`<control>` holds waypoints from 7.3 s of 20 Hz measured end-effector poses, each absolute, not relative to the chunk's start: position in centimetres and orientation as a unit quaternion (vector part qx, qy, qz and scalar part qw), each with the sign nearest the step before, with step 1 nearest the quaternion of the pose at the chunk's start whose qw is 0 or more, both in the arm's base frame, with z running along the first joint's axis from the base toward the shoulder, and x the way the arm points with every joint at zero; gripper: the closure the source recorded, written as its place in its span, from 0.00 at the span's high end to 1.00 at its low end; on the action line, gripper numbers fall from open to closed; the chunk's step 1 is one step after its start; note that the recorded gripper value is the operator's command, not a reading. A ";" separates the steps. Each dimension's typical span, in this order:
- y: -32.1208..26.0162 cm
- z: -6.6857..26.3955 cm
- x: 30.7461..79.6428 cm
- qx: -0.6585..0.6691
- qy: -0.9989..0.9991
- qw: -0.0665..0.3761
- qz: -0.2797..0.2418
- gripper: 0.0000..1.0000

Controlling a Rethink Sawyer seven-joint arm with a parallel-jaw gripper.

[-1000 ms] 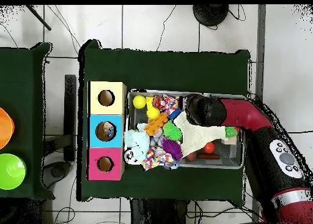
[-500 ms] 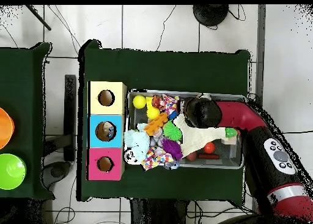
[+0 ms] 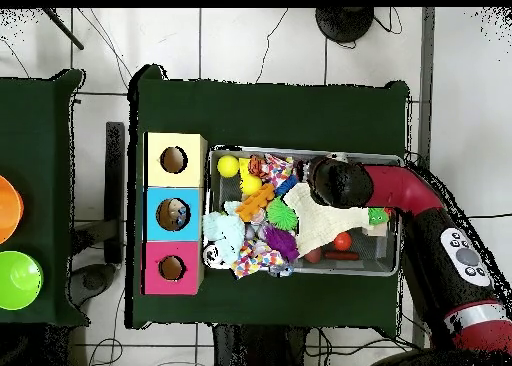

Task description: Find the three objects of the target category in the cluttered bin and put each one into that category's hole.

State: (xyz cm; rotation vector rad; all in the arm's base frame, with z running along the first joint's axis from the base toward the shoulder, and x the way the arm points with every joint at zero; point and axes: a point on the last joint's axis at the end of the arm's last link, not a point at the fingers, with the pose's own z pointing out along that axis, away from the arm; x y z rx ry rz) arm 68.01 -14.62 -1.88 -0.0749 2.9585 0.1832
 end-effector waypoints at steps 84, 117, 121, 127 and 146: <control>0.0 13.3 58.3 -0.183 0.981 0.056 -0.006 0.00; 16.8 12.9 49.5 -0.124 0.989 0.076 -0.030 0.00; 18.3 12.7 49.0 -0.107 0.990 0.085 -0.028 0.00; 18.6 12.8 48.8 -0.083 0.992 0.087 -0.031 0.00; 21.0 12.8 49.9 -0.040 0.993 0.101 -0.049 0.00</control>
